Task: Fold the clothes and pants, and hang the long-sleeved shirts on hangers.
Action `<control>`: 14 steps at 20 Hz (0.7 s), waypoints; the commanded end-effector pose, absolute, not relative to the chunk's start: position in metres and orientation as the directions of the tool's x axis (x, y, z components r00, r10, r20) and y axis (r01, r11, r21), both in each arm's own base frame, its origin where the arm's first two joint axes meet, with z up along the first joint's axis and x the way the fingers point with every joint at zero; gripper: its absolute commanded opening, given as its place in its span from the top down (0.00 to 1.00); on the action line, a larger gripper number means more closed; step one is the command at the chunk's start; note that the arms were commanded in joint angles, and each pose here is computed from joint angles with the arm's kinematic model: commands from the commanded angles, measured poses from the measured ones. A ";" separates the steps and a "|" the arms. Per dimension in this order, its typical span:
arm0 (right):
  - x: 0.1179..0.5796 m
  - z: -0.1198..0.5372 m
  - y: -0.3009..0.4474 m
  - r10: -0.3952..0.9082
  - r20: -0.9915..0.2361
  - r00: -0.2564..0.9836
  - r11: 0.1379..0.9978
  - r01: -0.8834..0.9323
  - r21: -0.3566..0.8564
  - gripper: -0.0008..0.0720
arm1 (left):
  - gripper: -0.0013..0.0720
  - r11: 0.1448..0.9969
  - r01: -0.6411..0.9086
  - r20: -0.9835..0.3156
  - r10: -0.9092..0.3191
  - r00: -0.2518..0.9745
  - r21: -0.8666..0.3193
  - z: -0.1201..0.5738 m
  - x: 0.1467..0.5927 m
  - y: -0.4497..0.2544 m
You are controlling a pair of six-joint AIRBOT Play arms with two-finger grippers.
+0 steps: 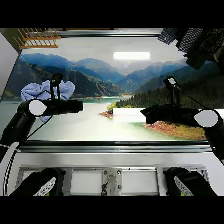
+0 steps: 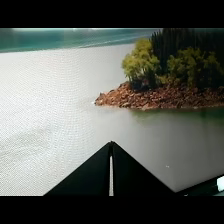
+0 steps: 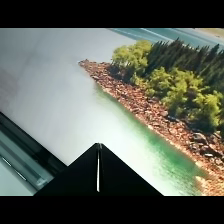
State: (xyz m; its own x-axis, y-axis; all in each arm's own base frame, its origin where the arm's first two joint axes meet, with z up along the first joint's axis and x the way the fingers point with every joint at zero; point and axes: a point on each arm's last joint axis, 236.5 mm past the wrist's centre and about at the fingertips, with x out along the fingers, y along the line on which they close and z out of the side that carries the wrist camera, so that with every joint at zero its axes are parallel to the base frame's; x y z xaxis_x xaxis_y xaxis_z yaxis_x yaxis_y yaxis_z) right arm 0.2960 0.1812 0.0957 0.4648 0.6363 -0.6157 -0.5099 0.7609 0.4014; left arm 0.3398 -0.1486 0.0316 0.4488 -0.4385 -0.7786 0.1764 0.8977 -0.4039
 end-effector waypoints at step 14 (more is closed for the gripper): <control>0.296 0.095 0.181 0.637 -0.616 0.464 0.761 -0.510 0.402 0.97 | 0.97 0.898 0.176 -0.776 -0.438 0.453 -0.403 0.032 0.341 -0.149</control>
